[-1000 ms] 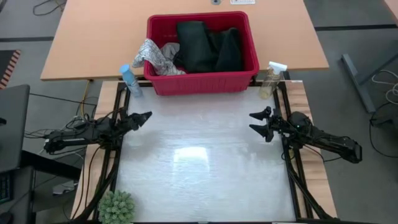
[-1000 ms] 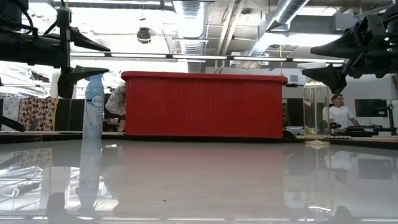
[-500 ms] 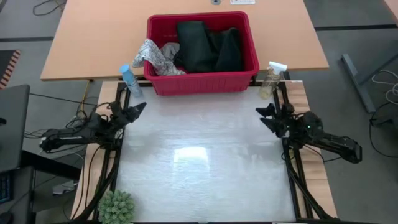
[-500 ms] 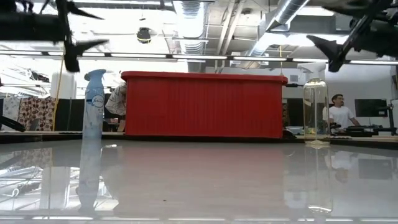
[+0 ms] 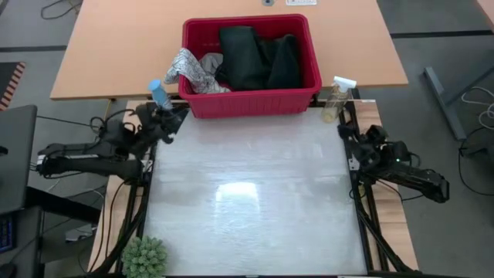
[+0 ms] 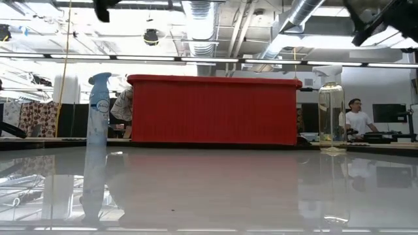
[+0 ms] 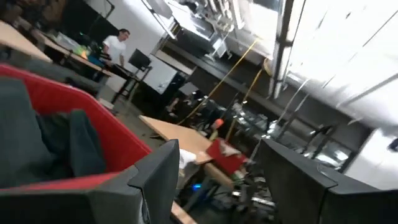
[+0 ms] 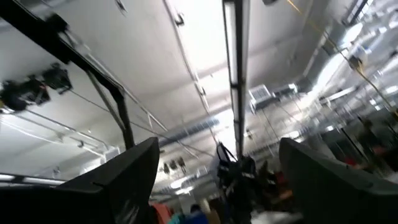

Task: Fold laundry
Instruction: Fold the white-patterned shirt

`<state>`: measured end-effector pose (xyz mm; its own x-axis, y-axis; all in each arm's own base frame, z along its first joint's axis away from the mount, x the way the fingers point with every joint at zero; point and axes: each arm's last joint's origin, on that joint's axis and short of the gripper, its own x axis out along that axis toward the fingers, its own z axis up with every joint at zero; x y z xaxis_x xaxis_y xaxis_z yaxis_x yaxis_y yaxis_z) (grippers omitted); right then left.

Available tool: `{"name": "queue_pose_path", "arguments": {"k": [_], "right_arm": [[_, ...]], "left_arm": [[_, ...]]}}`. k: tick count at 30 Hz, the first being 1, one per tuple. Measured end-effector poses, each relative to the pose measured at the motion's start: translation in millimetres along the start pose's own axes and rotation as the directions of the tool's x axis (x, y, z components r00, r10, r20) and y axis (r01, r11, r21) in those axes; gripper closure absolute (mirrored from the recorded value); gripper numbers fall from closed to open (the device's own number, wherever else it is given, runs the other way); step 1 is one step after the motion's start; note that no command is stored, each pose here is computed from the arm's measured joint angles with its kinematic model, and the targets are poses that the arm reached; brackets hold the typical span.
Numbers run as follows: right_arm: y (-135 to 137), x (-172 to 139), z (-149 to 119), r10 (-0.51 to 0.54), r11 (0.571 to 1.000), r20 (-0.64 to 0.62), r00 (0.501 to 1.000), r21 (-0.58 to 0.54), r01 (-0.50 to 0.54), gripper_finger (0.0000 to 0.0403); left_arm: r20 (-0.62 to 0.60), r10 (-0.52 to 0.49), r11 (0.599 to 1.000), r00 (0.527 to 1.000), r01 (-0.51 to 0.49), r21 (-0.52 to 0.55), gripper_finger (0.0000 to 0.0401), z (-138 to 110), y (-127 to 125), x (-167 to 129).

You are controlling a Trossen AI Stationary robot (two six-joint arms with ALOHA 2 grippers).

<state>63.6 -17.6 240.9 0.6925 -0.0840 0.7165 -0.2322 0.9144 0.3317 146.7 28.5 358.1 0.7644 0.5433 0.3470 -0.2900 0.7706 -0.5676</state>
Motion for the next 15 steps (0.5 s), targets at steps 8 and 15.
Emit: {"name": "queue_pose_path", "arguments": {"k": [8, 15], "right_arm": [[10, -1, 13, 0.103, 0.994, 0.128, 0.986, -0.034, -0.099, 0.0049], [10, -1, 12, 0.108, 0.994, 0.112, 0.988, 0.001, -0.108, 0.0049]], "left_arm": [[-0.019, 0.096, 0.992, 0.995, -0.094, 0.082, 0.0189, 0, -17, 33], [-0.052, 0.116, 0.988, 0.992, -0.109, 0.112, 0.0189, -12, -15, 40]]}}
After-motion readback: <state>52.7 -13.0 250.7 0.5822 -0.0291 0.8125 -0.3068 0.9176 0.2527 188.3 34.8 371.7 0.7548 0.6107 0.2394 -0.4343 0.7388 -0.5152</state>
